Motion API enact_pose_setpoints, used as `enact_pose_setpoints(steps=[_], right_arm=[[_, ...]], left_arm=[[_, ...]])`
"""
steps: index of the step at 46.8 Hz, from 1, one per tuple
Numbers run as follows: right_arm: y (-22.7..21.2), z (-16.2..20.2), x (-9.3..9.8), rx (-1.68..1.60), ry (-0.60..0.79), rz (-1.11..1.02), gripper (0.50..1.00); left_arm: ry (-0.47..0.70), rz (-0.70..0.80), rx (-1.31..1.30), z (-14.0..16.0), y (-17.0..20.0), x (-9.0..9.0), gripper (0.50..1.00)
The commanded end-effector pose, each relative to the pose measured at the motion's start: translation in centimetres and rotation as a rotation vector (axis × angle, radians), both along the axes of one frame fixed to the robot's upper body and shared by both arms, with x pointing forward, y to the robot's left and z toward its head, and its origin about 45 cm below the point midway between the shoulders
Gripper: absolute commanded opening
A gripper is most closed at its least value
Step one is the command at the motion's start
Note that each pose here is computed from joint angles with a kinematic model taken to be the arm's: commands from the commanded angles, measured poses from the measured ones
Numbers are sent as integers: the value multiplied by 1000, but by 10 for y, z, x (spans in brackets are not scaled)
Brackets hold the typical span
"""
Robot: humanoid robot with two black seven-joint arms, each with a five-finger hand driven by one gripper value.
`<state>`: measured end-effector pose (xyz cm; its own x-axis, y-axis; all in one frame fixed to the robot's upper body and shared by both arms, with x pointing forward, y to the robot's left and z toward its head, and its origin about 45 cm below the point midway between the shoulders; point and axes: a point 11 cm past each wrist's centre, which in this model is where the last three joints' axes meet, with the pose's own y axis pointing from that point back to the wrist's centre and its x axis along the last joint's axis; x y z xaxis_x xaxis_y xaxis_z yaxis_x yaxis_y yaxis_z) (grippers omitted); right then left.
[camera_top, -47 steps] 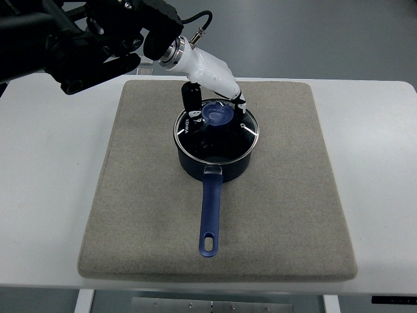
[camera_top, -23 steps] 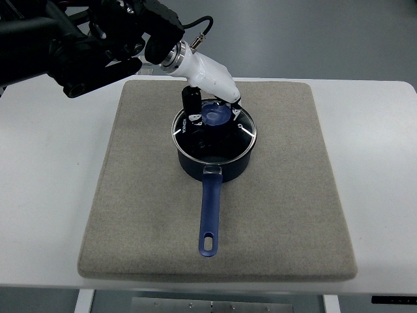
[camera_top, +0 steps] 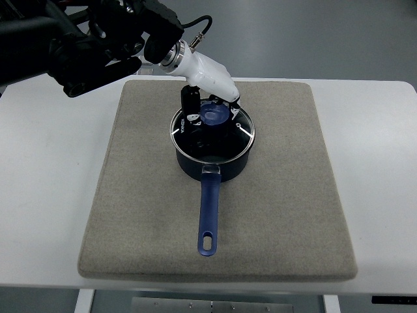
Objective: Open pot lid and place left with left hand
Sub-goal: 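Close the left hand fingers around the blue lid knob, then lift the glass lid off the saucepan with the left hand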
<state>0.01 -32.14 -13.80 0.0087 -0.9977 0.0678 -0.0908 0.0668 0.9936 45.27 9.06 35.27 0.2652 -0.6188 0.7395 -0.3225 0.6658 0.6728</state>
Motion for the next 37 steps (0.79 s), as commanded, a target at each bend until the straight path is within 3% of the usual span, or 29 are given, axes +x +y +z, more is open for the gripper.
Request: enact_pose_setpoints(steps=[1, 23, 37], right_arm=[[0, 0, 0, 0, 0, 0, 917], [0, 0, 0, 0, 0, 0, 917], [0, 0, 0, 0, 0, 0, 917]], left_arm=[[-7, 0, -10, 5, -1, 1, 500], [-57, 15, -45, 31, 1, 8, 500], [-123, 132, -66, 58, 45, 30, 500]])
